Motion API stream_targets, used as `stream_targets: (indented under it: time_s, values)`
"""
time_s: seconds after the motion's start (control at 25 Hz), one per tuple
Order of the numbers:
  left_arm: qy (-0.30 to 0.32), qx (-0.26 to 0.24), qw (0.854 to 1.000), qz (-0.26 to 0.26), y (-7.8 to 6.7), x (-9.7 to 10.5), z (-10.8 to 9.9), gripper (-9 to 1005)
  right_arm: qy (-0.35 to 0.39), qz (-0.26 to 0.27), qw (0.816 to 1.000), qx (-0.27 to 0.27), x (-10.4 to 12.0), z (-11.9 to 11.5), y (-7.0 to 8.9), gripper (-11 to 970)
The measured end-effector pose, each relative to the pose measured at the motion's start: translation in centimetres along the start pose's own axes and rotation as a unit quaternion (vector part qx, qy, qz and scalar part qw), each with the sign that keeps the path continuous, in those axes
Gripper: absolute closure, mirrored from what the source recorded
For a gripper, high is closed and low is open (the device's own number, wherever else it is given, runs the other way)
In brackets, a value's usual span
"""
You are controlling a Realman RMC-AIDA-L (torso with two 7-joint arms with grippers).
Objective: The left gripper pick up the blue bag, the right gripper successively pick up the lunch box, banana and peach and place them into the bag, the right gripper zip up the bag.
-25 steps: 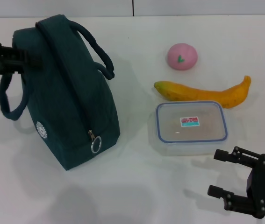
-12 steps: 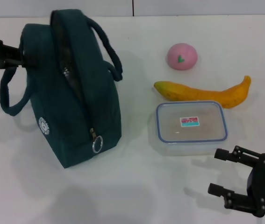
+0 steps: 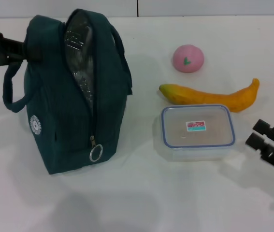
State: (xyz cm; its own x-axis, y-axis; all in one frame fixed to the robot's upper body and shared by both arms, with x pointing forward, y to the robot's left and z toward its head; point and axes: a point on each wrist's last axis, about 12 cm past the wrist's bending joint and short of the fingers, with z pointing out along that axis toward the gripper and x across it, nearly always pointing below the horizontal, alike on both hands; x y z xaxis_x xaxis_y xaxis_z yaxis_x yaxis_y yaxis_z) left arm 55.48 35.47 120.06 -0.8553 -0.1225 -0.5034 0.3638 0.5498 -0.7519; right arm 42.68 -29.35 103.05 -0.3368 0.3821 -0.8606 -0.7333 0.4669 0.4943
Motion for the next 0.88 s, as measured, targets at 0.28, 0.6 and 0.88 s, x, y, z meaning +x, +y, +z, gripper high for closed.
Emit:
stream_targets:
  time_s: [0.28, 0.6, 0.88]
  values:
    - [0.003, 0.009, 1.000, 0.003, 0.0, 0.1, 0.3, 955, -0.005, 0.177, 0.982, 0.062, -0.1, -1.2, -1.4, 242]
    - [0.004, 0.013, 1.000, 0.006, 0.0, 0.1, 0.6, 955, -0.007, 0.282, 0.954, 0.103, -0.7, -1.6, -2.8, 245]
    - [0.004, 0.014, 1.000, 0.008, 0.0, 0.2, 0.6, 955, 0.011, 0.320, 0.940, 0.117, 0.3, 0.2, -3.2, 249]
